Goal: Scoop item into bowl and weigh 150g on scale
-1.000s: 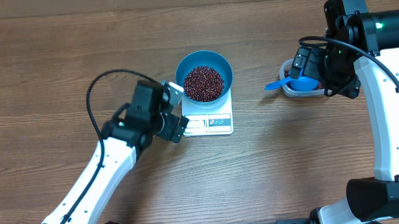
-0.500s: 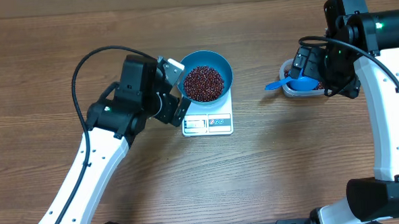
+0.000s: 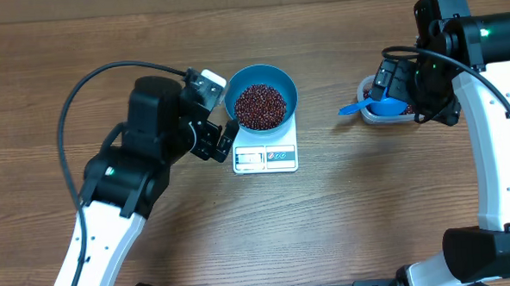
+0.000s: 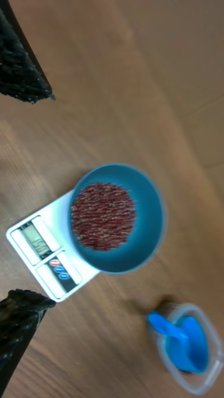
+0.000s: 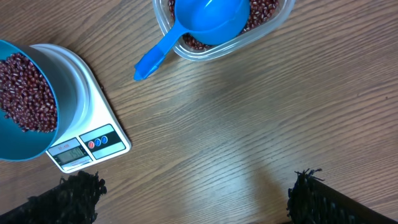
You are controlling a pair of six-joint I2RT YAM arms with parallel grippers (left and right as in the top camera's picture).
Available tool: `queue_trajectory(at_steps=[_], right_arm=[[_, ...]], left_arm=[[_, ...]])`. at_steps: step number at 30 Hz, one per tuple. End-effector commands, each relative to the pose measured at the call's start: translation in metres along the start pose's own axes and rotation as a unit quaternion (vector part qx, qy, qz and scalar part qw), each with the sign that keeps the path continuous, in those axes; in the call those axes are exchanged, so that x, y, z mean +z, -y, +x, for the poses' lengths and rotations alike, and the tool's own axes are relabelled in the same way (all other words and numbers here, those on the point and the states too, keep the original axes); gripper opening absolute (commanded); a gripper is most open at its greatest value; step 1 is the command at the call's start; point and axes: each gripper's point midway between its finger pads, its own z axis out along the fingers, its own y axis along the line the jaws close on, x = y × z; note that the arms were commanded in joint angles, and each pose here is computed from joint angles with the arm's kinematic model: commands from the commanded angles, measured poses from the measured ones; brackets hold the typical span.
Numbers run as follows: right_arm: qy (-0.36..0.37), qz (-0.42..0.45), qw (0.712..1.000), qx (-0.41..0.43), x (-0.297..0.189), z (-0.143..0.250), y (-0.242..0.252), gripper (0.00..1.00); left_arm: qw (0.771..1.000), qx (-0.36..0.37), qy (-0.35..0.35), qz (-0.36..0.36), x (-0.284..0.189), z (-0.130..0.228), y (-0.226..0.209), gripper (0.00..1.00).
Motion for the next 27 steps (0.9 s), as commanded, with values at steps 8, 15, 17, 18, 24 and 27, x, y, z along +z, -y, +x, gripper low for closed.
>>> queue_trajectory(at_steps=[8,15,17,18,24,27], right_arm=[[0.018,-0.009,1.000,-0.005,-0.011,-0.003,0.000,1.00],[0.018,-0.009,1.000,-0.005,-0.011,-0.003,0.000,1.00],[0.018,-0.009,1.000,-0.005,-0.011,-0.003,0.000,1.00],[0.018,-0.009,1.000,-0.005,-0.011,-0.003,0.000,1.00],[0.018,-0.009,1.000,-0.005,-0.011,-0.003,0.000,1.00],[0.018,-0.009,1.000,-0.005,-0.011,-0.003,0.000,1.00]], left_arm=[[0.986,0.014,0.159,-0.047,-0.083,-0.060,-0.011,0.99],[0.969,0.005,0.228,-0.096,-0.143,-0.067,-0.033,1.00],[0.961,0.009,0.253,-0.106,-0.157,-0.069,-0.036,0.99],[0.957,0.012,0.266,-0.112,-0.163,-0.070,-0.038,1.00],[0.921,0.051,0.358,-0.148,-0.191,-0.068,-0.036,1.00],[0.900,0.068,0.402,-0.155,-0.195,-0.060,-0.031,1.00]])
